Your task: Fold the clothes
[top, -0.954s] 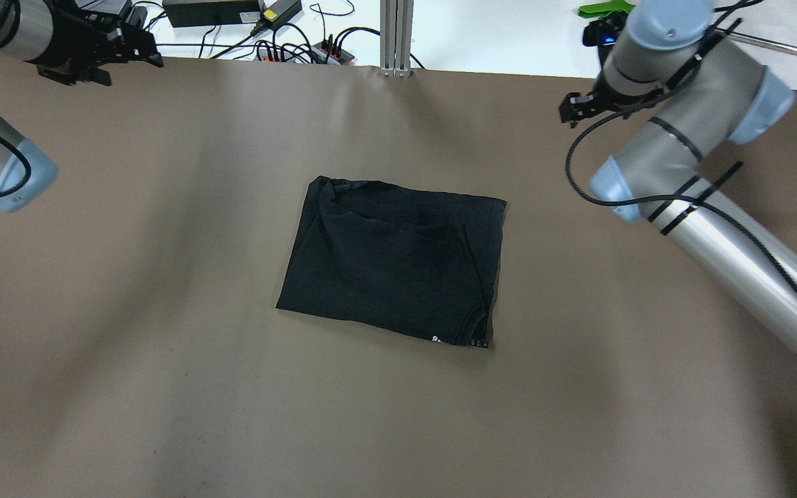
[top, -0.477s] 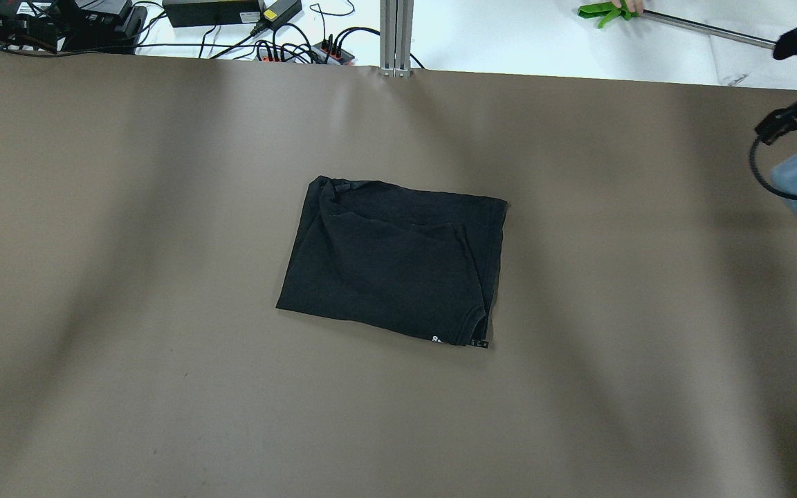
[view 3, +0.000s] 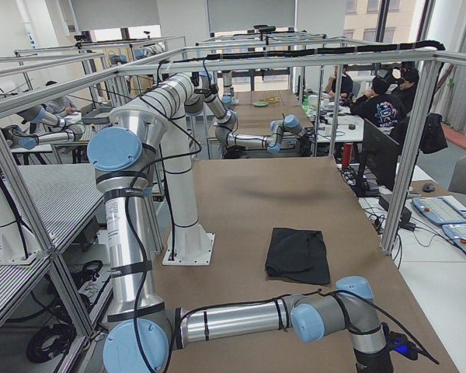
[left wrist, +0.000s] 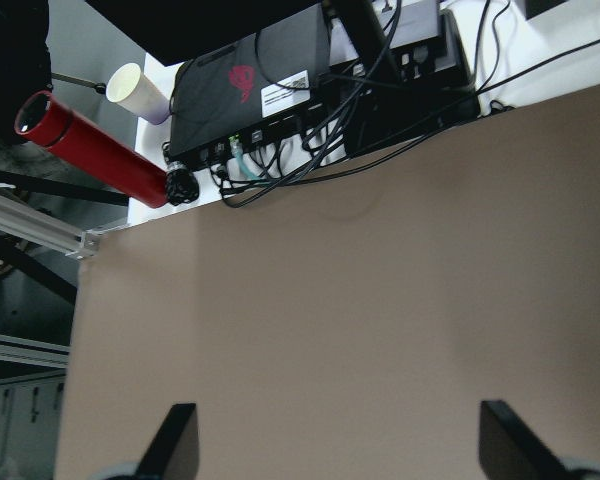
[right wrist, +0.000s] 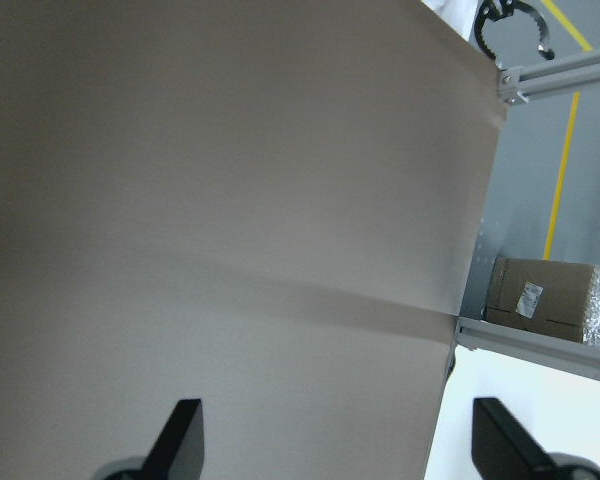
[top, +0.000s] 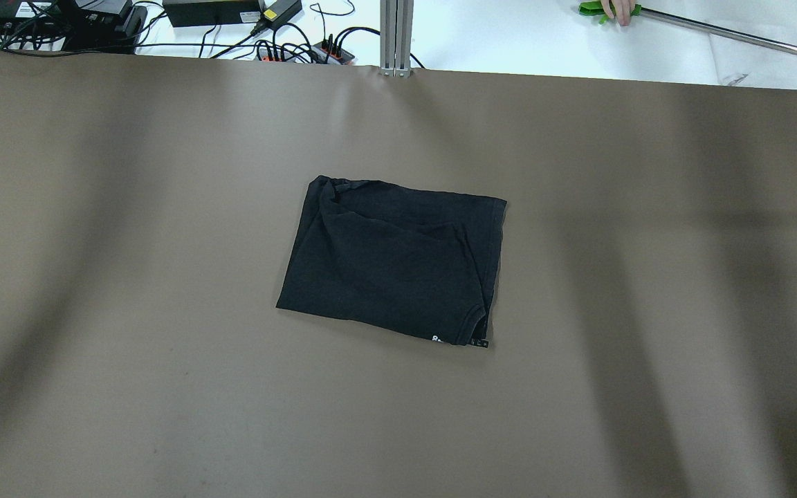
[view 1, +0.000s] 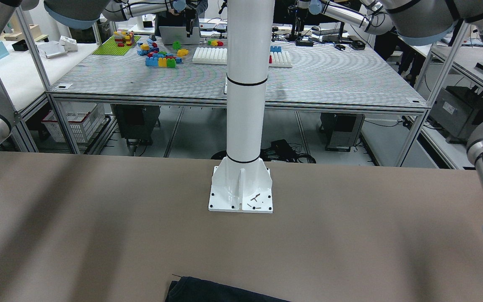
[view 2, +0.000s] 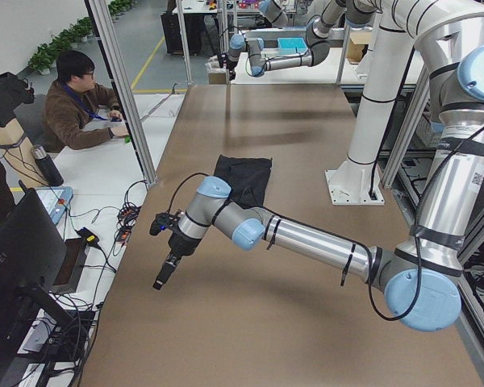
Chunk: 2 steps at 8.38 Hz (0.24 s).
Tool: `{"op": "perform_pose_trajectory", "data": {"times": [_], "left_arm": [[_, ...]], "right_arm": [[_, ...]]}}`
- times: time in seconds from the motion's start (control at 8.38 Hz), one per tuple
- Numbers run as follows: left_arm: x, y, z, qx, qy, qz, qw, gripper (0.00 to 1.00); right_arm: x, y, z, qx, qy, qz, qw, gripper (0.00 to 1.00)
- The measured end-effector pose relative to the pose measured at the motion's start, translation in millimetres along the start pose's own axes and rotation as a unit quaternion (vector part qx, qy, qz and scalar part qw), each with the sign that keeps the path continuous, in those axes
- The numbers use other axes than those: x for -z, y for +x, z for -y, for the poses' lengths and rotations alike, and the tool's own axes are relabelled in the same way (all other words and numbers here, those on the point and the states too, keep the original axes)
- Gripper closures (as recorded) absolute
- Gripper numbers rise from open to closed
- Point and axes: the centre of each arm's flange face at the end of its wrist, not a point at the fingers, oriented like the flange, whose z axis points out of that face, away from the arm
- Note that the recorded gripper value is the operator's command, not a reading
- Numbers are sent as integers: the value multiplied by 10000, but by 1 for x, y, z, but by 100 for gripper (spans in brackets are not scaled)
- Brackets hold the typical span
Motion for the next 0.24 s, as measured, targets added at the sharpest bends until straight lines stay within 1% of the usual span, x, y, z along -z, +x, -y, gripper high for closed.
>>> {"op": "perform_pose_trajectory", "data": {"times": [0.12,0.24], "left_arm": [[-1,-20,-12,-248,-26,152,9996,0],[-4,-33,-27,-361,-87,238,9990,0]], "right_arm": [[-3,9,-10,36,44,-70,10000,6],[-2,13,-14,62,80,-91,9999,6]]}}
